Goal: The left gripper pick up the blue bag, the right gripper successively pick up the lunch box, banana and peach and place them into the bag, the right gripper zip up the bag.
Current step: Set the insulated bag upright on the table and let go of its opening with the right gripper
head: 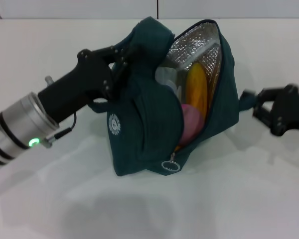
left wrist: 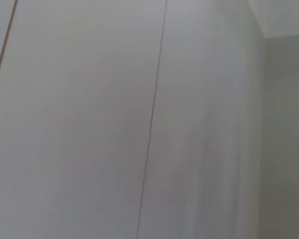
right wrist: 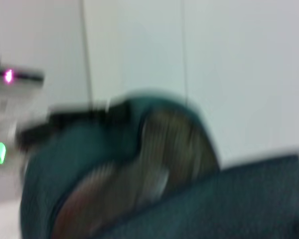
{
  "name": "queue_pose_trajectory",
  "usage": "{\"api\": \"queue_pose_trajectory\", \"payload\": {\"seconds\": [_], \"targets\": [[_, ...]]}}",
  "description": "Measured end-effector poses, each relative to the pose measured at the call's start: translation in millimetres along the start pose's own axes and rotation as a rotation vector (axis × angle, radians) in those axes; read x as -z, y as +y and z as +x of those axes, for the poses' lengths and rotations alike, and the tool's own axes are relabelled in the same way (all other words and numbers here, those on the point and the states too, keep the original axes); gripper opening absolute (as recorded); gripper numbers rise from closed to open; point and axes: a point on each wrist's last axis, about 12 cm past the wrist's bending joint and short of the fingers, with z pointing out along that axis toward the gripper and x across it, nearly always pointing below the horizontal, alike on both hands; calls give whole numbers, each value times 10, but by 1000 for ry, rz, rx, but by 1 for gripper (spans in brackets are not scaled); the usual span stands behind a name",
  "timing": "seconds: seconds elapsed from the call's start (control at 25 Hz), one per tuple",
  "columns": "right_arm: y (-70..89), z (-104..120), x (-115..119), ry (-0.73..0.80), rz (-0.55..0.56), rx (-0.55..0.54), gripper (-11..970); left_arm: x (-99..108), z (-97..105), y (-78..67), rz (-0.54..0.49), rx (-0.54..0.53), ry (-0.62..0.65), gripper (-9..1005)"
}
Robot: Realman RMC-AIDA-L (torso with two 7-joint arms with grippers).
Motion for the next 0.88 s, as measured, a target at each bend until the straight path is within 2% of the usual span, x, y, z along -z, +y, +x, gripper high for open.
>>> {"api": "queue_pose_trajectory", "payload": {"seconds": [0.12,0.24,0.44,0.68,0.88], "targets": [[36,-93,111,-105,1,24,164,36,63,-96,-7,-48,-20,157],[35,-190,203,-146,-36,37,65,79,138,-223,-12,-114,-38,158],[-8,-314,318,-184,-76,10,64,112,259,-424,-36,-199,-57,160],[-46,-320,385,-151,-92,-48,63,86,358,-508,-39,-213,-20,162],[-14,-282,414,-106,-123,-49,91,62,393,-532,-49,-209,-8,164]]}}
